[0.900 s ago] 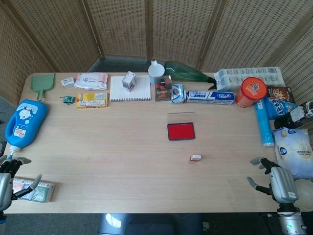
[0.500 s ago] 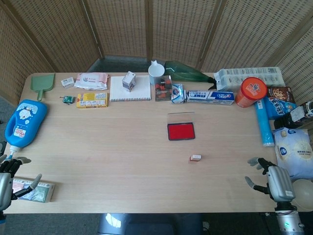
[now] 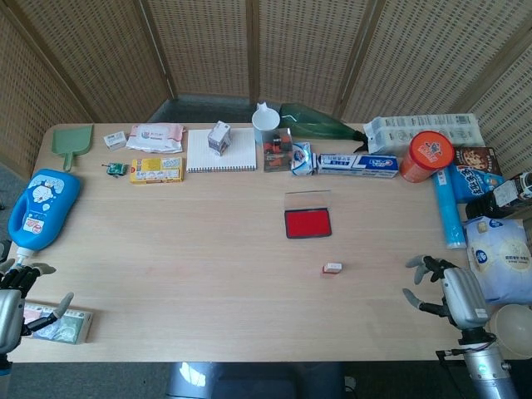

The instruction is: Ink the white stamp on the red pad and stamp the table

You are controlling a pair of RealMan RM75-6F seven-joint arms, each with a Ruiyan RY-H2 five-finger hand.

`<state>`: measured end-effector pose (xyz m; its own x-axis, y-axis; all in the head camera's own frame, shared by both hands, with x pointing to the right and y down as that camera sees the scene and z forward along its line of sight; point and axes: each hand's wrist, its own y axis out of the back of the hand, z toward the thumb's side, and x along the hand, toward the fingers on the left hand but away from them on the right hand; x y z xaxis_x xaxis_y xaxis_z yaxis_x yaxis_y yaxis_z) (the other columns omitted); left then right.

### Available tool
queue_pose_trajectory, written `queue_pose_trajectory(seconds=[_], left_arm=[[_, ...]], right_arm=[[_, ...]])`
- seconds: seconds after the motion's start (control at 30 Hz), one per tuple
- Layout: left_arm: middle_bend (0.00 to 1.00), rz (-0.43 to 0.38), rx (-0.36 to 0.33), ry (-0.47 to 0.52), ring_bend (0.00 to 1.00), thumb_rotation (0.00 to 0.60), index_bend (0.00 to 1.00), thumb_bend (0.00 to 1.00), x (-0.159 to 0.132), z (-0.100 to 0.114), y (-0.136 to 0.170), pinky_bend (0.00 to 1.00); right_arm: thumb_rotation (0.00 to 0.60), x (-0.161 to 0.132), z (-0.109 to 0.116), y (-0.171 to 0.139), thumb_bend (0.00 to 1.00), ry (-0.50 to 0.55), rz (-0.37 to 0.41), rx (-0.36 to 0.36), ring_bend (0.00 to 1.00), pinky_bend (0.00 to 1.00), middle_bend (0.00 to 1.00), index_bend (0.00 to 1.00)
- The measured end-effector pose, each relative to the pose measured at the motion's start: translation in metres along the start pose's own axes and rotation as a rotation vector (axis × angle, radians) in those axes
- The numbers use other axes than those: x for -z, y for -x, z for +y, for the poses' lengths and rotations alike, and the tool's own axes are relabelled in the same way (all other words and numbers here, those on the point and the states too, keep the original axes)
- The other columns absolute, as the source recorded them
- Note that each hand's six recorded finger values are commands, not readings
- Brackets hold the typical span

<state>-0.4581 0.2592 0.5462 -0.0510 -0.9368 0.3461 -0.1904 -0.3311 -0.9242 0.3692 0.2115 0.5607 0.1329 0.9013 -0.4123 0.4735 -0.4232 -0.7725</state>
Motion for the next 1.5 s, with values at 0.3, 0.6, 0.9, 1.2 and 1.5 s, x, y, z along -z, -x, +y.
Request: queue_pose_trajectory(seconds=[0.3,0.6,0.9,1.2,1.5], left_arm=[[0.33,-0.021,0.022,-0.015,0.28,0.181,0.33,0.21,-0.007,-0.006,-0.012,0.12],[0.33,-0.059,0.030,-0.038,0.28,0.181,0.33,0.21,-0.021,-0.007,-0.028,0.12],[0.33,-0.101,0.025,-0.058,0.28,0.180,0.33,0.21,-0.033,-0.001,-0.044,0.12],[0.33,-0.128,0.043,-0.059,0.28,0.182,0.33,0.21,-0.043,-0.005,-0.055,0.12],[0.33,-0.116,0.049,-0.060,0.28,0.178,0.33,0.21,-0.038,-0.008,-0.055,0.12]], right_arm=[[0.600,-0.037,-0.019,0.029,0.27,0.072,0.055,-0.140,1.00,1.00,1.00,0.44],[0.600,-0.064,-0.043,0.047,0.27,0.040,0.072,-0.246,1.00,1.00,1.00,0.44],[0.600,-0.069,-0.070,0.060,0.30,-0.023,0.030,-0.285,1.00,1.00,1.00,0.45],[0.600,-0.066,-0.095,0.077,0.31,-0.072,-0.017,-0.309,1.00,1.00,1.00,0.46],[0.600,-0.058,-0.112,0.090,0.34,-0.108,-0.055,-0.337,1.00,1.00,1.00,0.46]])
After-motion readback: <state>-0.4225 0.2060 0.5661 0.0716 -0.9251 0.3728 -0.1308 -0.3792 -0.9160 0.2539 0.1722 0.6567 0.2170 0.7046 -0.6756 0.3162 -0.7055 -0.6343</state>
